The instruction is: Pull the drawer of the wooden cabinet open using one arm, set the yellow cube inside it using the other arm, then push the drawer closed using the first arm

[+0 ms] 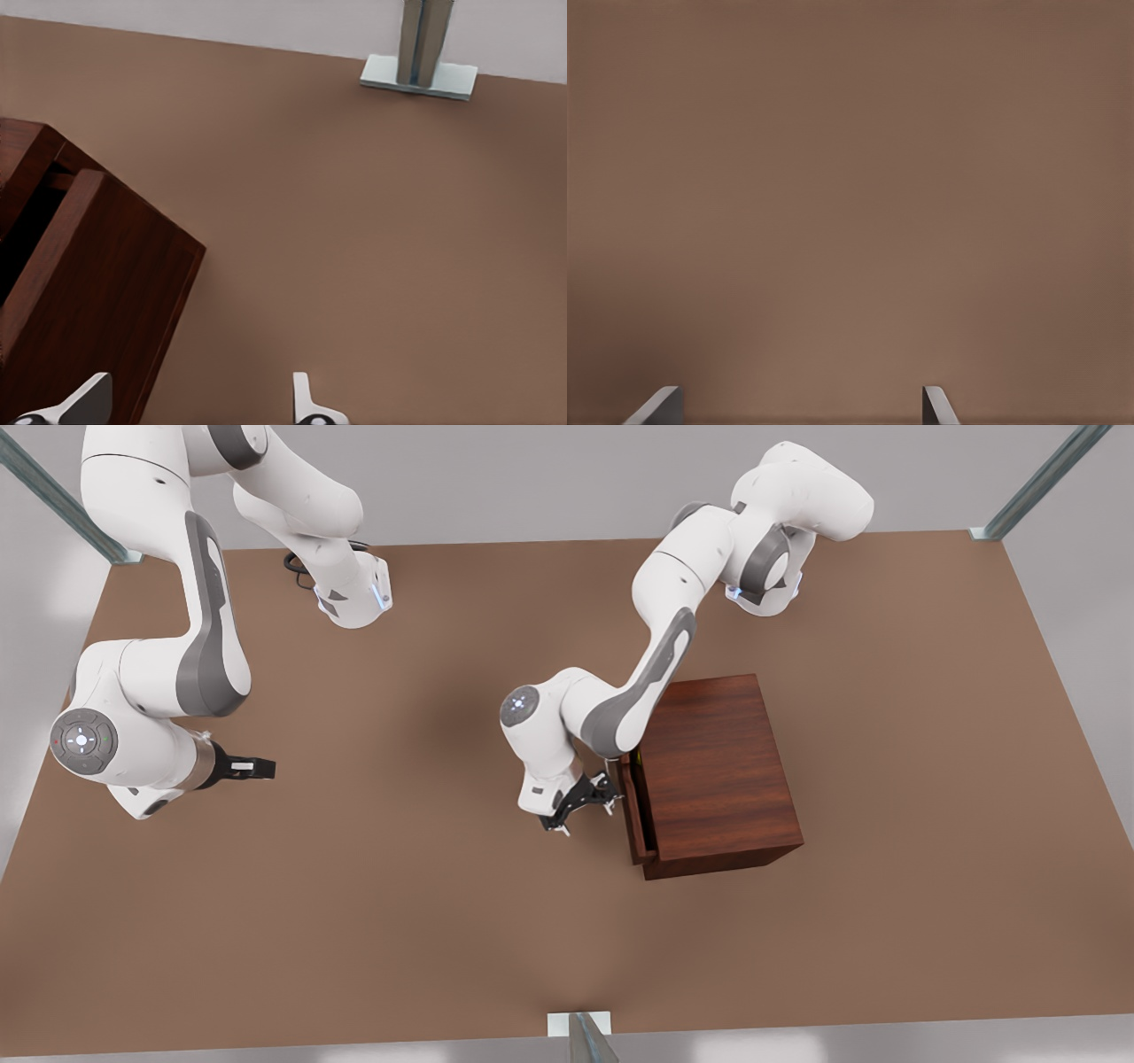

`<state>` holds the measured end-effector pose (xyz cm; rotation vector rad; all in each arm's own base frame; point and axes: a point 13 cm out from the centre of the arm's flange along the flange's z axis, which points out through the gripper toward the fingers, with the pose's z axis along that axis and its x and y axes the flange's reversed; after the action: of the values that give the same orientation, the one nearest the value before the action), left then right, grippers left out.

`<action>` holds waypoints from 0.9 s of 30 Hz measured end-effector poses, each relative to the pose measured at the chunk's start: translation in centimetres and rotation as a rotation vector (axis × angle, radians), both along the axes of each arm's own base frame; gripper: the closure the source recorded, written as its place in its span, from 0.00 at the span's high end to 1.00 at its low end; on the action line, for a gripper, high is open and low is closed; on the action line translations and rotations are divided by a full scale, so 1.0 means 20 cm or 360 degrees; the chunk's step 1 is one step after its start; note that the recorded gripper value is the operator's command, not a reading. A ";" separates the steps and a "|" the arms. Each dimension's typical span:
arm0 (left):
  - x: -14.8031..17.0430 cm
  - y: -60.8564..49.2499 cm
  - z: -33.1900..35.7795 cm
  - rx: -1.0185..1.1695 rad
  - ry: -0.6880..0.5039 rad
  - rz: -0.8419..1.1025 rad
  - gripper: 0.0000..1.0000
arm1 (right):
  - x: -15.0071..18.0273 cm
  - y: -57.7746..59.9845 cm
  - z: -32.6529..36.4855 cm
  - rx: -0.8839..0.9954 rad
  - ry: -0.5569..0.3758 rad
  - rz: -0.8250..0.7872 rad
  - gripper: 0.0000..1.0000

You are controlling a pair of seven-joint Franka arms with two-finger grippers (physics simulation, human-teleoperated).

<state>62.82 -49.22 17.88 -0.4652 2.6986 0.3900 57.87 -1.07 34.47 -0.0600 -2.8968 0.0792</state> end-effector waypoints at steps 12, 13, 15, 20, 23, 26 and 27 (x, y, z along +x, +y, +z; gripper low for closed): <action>0.05 0.09 -0.01 0.0039 0.0015 0.0007 1.00 | 0.00 0.00 0.00 0.0001 0.0000 0.0002 1.00; 0.05 0.09 -0.01 0.0044 0.0016 0.0008 1.00 | 0.00 0.00 0.00 0.0001 0.0000 0.0003 1.00; 0.05 0.11 -0.01 0.0058 0.0018 0.0010 1.00 | 0.00 0.00 0.00 0.0001 0.0000 0.0002 1.00; 0.06 0.14 -0.01 0.0076 0.0019 0.0012 1.00 | 0.00 0.00 0.00 0.0001 0.0000 0.0003 1.00; 0.05 0.13 -0.01 0.0078 0.0031 0.0016 1.00 | 0.00 0.00 0.00 0.0001 0.0001 0.0003 1.00; 0.05 0.11 -0.01 0.0047 0.0011 0.0023 1.00 | 0.00 0.00 0.00 0.0001 0.0000 0.0003 1.00; 0.05 0.09 -0.01 0.0031 0.0000 0.0025 1.00 | 0.00 0.00 0.00 0.0001 0.0000 0.0003 1.00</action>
<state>63.90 -47.42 17.76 -0.4808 2.6904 0.4204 57.86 -1.07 34.47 -0.0574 -2.8968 0.0790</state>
